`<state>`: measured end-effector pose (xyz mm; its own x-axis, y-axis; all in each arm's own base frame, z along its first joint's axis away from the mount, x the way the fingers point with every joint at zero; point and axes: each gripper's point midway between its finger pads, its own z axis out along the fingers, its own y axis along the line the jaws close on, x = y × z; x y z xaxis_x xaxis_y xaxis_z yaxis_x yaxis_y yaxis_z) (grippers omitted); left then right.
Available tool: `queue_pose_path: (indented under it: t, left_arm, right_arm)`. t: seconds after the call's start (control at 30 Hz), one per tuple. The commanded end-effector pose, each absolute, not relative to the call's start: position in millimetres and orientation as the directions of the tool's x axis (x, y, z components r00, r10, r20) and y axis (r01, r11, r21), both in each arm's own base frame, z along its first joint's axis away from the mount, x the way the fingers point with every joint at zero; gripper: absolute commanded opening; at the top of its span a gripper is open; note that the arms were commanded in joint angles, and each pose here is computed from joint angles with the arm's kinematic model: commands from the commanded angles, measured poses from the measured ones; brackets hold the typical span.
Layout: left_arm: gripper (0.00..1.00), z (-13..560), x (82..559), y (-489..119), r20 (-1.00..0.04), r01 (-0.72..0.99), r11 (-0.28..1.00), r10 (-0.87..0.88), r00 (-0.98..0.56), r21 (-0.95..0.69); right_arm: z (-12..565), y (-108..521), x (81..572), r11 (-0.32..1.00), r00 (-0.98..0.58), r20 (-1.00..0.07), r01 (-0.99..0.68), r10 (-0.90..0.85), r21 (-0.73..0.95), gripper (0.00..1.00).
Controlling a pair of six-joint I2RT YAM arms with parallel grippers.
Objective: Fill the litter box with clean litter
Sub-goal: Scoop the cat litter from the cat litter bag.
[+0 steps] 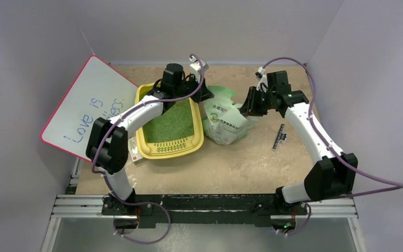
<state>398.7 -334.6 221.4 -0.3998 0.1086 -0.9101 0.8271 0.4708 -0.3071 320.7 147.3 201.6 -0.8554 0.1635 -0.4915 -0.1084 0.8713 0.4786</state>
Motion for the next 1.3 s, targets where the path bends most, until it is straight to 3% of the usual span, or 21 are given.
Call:
queue_pose_path:
  t: [0.0,0.37,0.57,0.93,1.27]
  left_arm:
    - [0.0,242,393,-342,-0.938,0.863,0.43,0.092,-0.335,-0.266]
    - [0.0,228,396,-343,-0.924,0.845,0.453,0.108,-0.366,-0.282]
    - [0.0,229,395,-342,-0.926,0.847,0.457,0.115,-0.36,-0.272]
    - [0.0,233,397,-342,-0.928,0.846,0.462,0.118,-0.354,-0.264]
    - [0.0,233,397,-342,-0.927,0.842,0.471,0.116,-0.356,-0.264]
  right_arm:
    - [190,163,334,0.858,-0.843,-0.518,-0.155,0.144,0.49,0.0]
    - [160,203,335,0.696,-0.879,-0.402,-0.122,0.256,0.708,0.0]
    - [195,207,336,0.558,-0.835,-0.409,-0.153,0.369,0.815,0.0]
    - [251,154,331,0.431,-0.711,-0.38,-0.119,0.592,0.894,0.0]
    - [252,94,303,0.333,-0.643,-0.278,-0.038,0.713,0.942,0.0]
